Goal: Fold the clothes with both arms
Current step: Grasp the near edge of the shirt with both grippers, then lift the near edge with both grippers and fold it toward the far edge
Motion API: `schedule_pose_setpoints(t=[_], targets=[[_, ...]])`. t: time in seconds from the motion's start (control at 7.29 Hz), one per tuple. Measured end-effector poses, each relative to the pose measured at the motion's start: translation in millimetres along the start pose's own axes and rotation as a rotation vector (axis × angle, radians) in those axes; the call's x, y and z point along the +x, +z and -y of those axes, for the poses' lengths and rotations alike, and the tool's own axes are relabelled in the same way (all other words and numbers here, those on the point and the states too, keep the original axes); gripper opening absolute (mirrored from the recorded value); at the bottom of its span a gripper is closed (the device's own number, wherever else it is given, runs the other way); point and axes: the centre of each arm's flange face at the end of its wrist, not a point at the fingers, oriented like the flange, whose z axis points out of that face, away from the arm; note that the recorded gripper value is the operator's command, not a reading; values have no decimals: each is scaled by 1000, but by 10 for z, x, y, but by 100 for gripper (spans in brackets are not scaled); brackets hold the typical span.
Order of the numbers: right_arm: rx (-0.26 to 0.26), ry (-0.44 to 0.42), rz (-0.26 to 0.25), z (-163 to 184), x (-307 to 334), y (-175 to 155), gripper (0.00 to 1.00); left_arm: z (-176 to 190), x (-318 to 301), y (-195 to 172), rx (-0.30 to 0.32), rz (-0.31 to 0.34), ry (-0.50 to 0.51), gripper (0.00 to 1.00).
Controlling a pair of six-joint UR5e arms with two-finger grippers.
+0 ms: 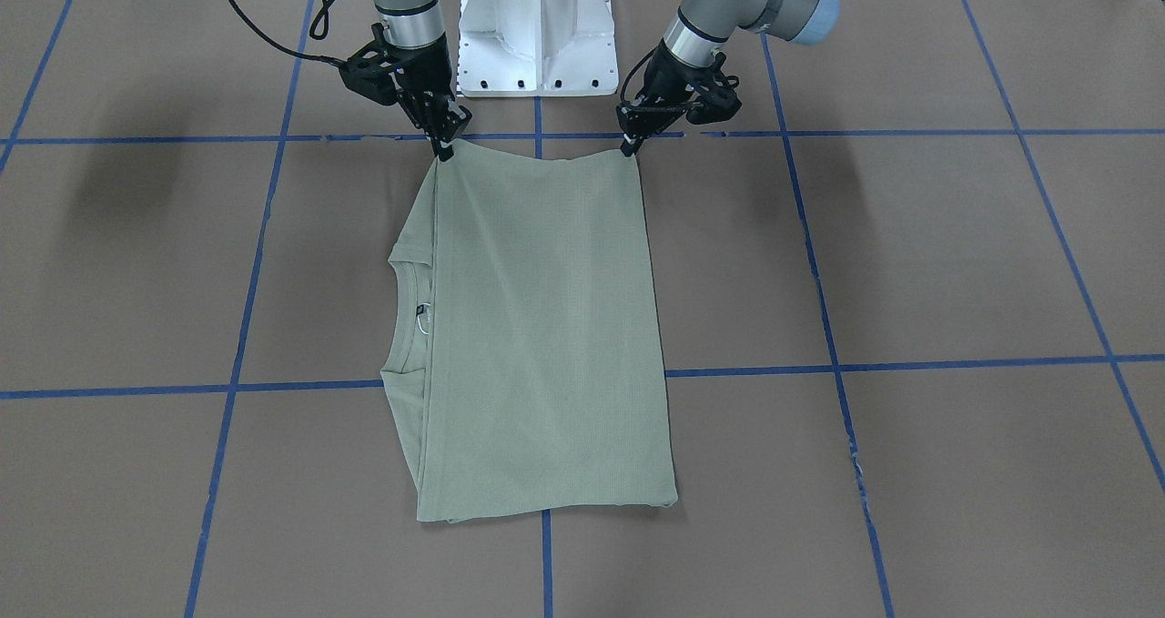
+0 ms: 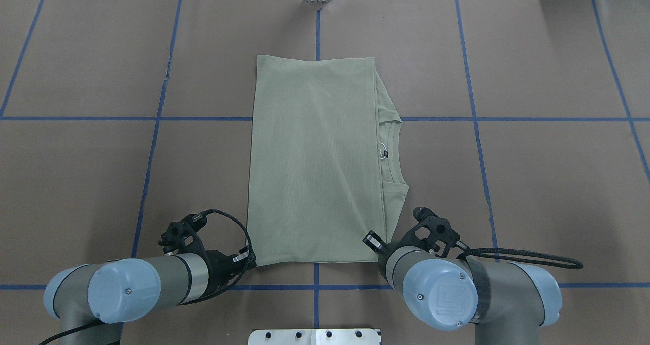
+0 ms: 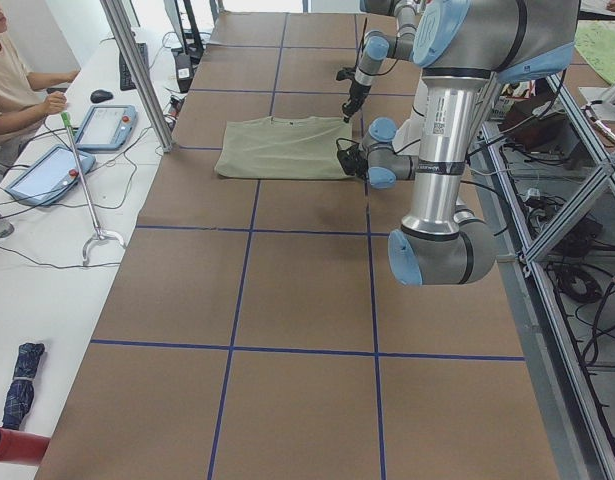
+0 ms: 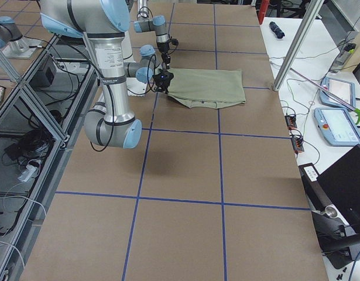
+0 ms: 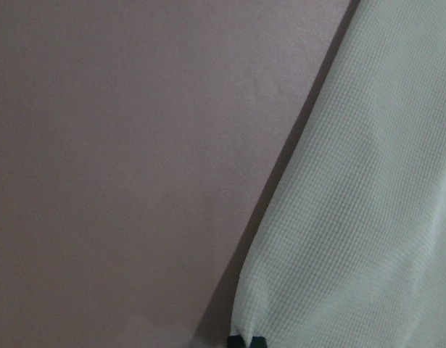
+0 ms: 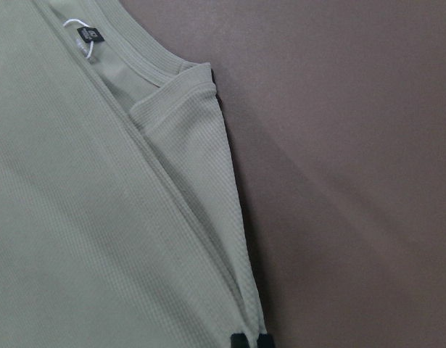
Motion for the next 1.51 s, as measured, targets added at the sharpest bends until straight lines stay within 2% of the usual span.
schedule_pose_setpoints(t=[0.41, 0.69, 0.96, 1.1, 1.37, 1.51], targets=[[-43, -12, 18, -123, 70, -208, 0, -272, 141, -405, -50, -25, -2, 0], [-103, -15, 33, -200, 286, -551, 0, -608, 212, -728, -102, -4, -40, 0], [-139, 2, 73, -136, 293, -874, 0, -746, 365, -1059, -132, -14, -62, 0], [-125, 23, 99, 16, 194, -947, 0, -628, 506, -1147, -112, -41, -60, 0], [-45, 37, 129, 502, -132, -847, 0, -13, 1040, -1170, 24, -95, 36, 0], [-11, 32, 127, 736, -435, -681, 0, 373, 1247, -1066, 98, -85, 82, 0]])
